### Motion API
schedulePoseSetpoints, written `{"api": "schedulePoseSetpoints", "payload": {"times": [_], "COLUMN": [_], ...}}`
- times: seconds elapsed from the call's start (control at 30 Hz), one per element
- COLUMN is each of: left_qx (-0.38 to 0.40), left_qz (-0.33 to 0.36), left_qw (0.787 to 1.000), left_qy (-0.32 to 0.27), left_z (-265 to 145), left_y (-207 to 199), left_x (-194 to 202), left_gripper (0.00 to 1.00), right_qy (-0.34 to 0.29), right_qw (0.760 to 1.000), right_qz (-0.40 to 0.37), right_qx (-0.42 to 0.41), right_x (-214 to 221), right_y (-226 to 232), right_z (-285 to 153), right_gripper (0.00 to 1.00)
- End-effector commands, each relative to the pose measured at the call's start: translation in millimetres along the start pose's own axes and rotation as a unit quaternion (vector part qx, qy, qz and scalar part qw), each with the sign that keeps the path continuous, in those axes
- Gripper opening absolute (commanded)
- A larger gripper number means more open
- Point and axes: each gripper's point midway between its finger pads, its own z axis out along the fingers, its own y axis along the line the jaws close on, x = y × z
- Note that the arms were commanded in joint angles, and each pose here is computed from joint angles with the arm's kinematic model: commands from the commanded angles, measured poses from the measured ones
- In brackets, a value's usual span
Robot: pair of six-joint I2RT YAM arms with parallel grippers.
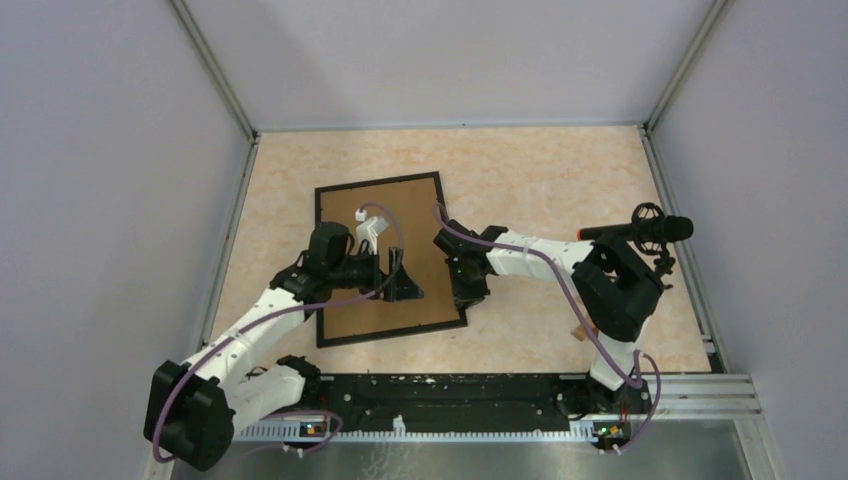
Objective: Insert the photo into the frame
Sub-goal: Install the photo frame at the center of the board.
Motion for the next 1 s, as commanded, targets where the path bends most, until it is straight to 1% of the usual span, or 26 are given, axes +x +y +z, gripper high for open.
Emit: {"api": "schedulePoseSetpoints", "payload": {"times": [0.0,0.03,0.07,0.2,0.3,0.4,0.5,0.53,0.63,0.73,0.83,0.97], "left_qx": [0.021,0.021,0.022,0.032,0.027,-0.001,-0.016,-0.010,0.014,0.014,-0.024,-0.113], "left_qz": [0.054,0.062,0.070,0.103,0.131,0.180,0.241,0.263,0.343,0.394,0.449,0.535], "left_qw": [0.998,0.998,0.997,0.994,0.991,0.984,0.970,0.964,0.935,0.914,0.889,0.834], "left_qy": [-0.003,0.005,0.013,0.024,0.018,0.007,-0.030,-0.042,-0.086,-0.096,-0.090,-0.073], "left_z": [15.3,21.3,27.6,48.2,59.8,68.6,73.5,73.7,72.1,74.1,82.4,98.5], "left_y": [-19.7,-23.9,-28.5,-41.6,-42.1,-39.9,-47.3,-52.7,-70.5,-79.7,-84.0,-69.8], "left_x": [0.7,4.4,8.6,21.0,26.3,31.4,30.0,30.8,40.4,45.5,47.0,49.5], "left_gripper": [0.99,0.99,0.99,0.99,0.99,0.99,0.99,0.99,0.99,0.99,0.99,0.99], "right_qy": [-0.009,-0.016,-0.023,-0.031,-0.040,-0.054,-0.069,-0.071,-0.074,-0.068,-0.069,-0.059], "right_qw": [0.998,0.997,0.997,0.996,0.996,0.995,0.996,0.997,0.997,0.998,0.997,0.998], "right_qz": [-0.003,-0.004,-0.005,-0.011,-0.016,-0.021,-0.006,-0.002,0.009,0.017,0.021,0.019], "right_qx": [0.062,0.070,0.078,0.079,0.084,0.076,0.051,0.038,0.005,-0.003,-0.006,-0.020], "right_x": [6.1,2.8,0.1,-8.8,-15.2,-20.7,-25.9,-28.1,-34.8,-40.1,-43.0,-41.0], "right_y": [-26.4,-28.7,-31.2,-29.7,-29.0,-28.6,-33.0,-34.5,-38.8,-47.8,-51.5,-47.2], "right_z": [6.6,4.9,3.6,-2.8,-13.5,-28.2,-43.7,-47.6,-56.2,-61.2,-65.7,-66.6], "right_gripper": [0.11,0.02,0.00,0.00,0.00,0.00,0.00,0.00,0.00,0.00,0.00,0.00]}}
